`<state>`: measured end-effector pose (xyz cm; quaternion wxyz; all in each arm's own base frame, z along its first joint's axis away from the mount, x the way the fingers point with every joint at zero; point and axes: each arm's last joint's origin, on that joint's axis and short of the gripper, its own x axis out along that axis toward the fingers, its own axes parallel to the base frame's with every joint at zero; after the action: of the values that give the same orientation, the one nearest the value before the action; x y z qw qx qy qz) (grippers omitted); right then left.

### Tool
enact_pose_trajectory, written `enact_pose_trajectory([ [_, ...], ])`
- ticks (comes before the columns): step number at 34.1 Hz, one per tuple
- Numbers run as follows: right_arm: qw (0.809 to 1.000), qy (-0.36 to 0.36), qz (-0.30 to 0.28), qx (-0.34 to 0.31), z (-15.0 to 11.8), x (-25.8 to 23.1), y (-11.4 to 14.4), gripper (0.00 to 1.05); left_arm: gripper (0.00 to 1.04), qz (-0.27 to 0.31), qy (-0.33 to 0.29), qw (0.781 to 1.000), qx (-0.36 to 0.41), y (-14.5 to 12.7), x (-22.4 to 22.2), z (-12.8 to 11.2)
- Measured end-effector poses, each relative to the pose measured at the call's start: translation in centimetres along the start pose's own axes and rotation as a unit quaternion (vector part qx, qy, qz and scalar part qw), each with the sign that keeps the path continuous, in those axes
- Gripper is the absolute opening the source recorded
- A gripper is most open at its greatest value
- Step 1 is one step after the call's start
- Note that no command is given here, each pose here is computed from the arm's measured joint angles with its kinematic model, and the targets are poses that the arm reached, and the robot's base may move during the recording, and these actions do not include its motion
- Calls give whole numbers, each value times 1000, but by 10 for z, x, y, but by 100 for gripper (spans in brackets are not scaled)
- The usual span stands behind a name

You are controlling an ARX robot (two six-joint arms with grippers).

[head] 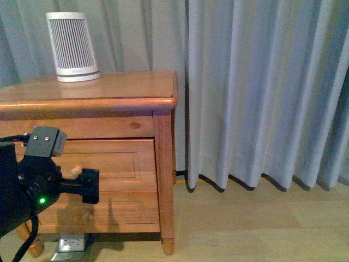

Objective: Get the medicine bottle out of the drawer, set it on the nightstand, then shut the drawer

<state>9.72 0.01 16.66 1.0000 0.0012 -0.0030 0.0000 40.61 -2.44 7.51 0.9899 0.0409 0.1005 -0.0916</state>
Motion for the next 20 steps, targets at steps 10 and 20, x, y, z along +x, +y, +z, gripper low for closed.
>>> enact_pose_trajectory([
  [10, 1000, 0, 0, 0, 0, 0, 0, 98, 98, -1, 14, 1000, -8, 13, 30, -12],
  [20, 1000, 0, 0, 0, 0, 0, 0, 98, 98, 8, 22, 1000, -14, 17, 52, -21],
])
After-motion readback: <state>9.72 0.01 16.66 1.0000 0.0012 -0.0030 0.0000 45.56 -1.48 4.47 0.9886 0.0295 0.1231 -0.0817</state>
